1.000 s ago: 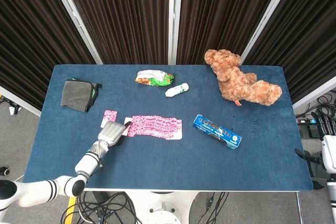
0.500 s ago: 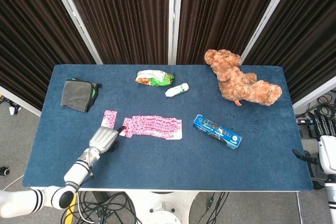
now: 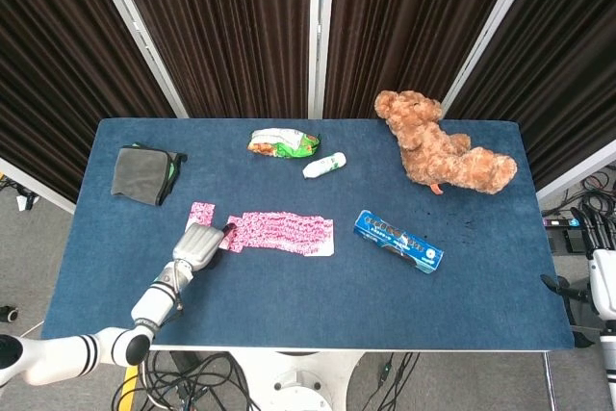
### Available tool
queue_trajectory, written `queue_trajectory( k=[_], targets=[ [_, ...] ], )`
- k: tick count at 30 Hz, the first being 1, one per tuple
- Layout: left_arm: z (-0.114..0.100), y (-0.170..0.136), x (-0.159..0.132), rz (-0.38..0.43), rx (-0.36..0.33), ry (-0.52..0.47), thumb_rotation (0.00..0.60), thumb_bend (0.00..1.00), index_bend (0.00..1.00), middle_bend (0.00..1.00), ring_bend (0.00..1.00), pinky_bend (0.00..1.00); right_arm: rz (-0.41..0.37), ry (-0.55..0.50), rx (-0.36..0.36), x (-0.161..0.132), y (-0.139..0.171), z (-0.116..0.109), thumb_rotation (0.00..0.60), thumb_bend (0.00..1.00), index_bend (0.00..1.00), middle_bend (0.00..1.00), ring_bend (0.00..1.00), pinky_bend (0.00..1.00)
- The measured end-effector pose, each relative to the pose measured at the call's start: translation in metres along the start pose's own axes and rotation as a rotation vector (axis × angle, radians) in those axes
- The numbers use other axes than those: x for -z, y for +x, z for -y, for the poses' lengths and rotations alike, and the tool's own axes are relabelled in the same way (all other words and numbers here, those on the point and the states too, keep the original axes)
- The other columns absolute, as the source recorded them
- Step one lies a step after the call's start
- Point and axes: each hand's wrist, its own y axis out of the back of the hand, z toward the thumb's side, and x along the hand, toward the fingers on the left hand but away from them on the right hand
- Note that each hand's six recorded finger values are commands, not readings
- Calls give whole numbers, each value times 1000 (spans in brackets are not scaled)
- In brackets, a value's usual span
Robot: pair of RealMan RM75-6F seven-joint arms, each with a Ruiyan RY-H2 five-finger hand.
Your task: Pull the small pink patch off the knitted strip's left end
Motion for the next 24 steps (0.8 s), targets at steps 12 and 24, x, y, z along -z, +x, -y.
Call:
queue_trajectory(
  k=[12, 24],
  targets=[
    [15, -23, 1, 13, 53, 15, 600, 541, 169, 1000, 947, 944, -7, -3, -10, -2, 1, 4, 600, 16, 0, 0, 0, 0],
    [26, -62, 16, -2, 92, 18, 600, 541, 170, 1000, 946, 944, -19, -17, -23, -7, 3, 4, 600, 16, 0, 0, 0, 0]
  ],
)
